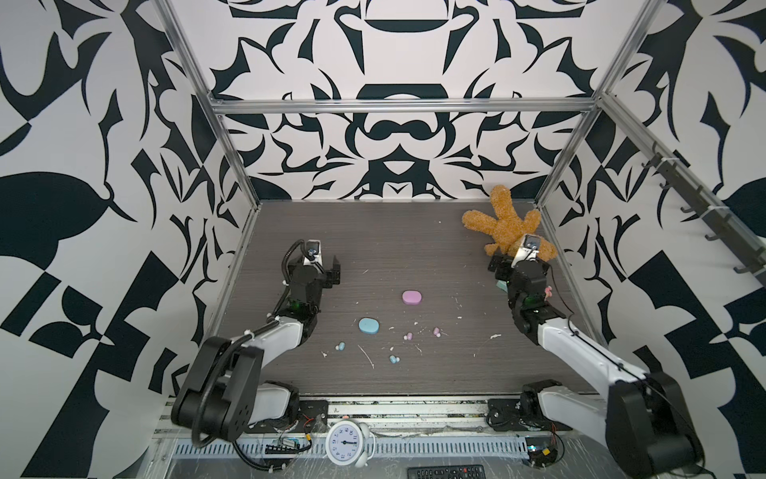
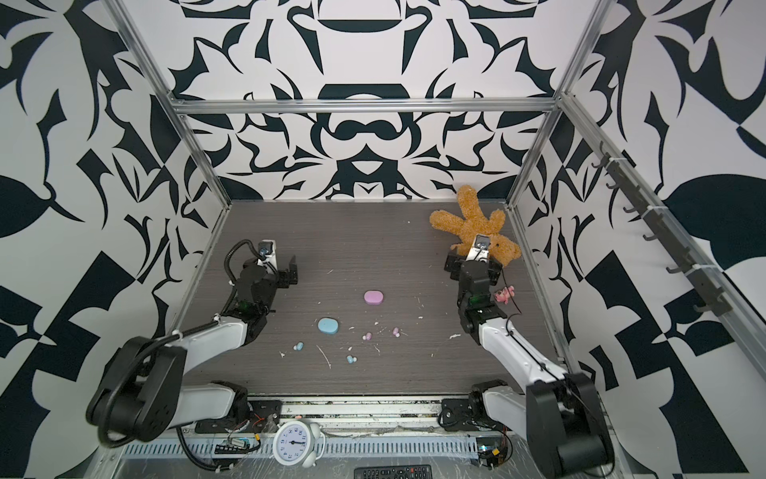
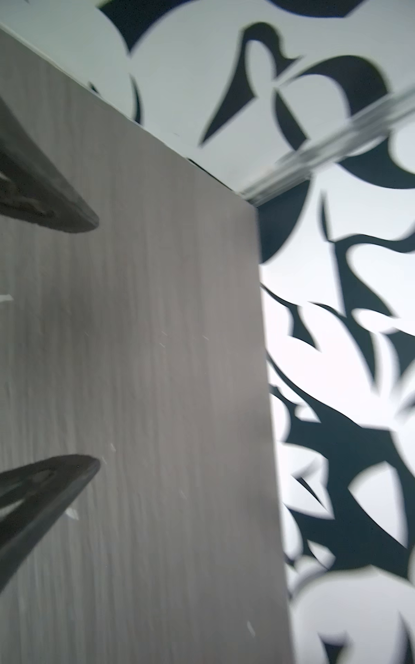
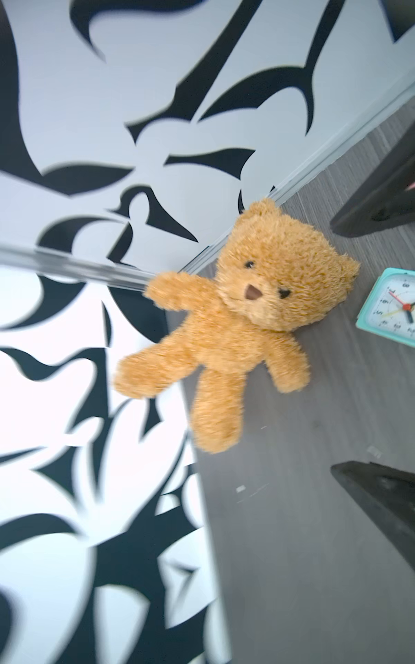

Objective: Insert wireless bluetooth earbuds into charging case
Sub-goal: Pick up the charging case from the center of the table.

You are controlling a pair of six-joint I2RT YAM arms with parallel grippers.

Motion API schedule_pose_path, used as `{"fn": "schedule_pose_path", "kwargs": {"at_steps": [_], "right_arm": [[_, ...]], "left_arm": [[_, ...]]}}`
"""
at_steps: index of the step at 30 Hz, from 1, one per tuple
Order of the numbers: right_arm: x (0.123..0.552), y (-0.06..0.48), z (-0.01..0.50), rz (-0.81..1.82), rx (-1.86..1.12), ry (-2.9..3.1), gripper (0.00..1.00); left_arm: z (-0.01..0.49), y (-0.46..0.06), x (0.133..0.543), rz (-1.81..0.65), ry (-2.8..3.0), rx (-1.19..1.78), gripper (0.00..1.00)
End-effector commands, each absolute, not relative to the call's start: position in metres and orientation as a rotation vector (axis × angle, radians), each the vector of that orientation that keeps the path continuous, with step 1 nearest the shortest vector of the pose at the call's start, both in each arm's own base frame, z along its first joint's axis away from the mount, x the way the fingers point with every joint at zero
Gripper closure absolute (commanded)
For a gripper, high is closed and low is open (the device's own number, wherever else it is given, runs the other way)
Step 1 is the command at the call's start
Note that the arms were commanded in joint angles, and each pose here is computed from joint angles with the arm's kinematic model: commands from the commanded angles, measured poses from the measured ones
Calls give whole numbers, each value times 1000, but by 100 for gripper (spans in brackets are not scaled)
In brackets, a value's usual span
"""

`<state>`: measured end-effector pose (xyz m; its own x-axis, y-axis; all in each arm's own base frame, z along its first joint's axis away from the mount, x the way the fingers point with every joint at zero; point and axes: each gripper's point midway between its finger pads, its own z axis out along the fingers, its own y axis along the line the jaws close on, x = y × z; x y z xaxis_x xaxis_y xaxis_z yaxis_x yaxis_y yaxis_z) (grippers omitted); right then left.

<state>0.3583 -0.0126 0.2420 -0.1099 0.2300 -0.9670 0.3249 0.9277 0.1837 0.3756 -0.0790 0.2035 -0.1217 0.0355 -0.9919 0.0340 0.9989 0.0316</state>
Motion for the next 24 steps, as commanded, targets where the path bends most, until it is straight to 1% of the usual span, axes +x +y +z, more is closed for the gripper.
{"fn": "schedule_pose_path", "kwargs": {"at_steps": [1,3,4,5,6,9,11,15,17,20,24], "right_arm": [[327,-31,248,-2,735,1719,0],[321,-25,251,86,752,1703,0],[324,-14,254,174,718,1696,1],[327,-5,256,221,675,1692,1],[327,1,253,253,658,1713,1],[326,9,244,289,700,1826,1],[322,16,236,279,696,1957,1],[308,50,221,322,612,2207,0],[296,63,213,291,563,2319,1],[280,82,200,180,477,2462,1],[266,131,179,198,329,2609,1]], "left_arm": [[263,-55,360,-107,1553,-234,1],[272,-44,347,-222,1560,-417,1],[273,-43,339,-288,1583,-483,1],[274,-45,333,-323,1609,-496,1],[275,-45,325,-348,1632,-514,1],[261,-32,304,-420,1673,-718,1],[257,-48,296,-475,1764,-624,1],[220,-70,279,-528,2021,-586,1],[204,-81,273,-547,2120,-523,1],[178,-88,262,-561,2218,-495,1],[155,-90,250,-539,2314,-450,1]]}}
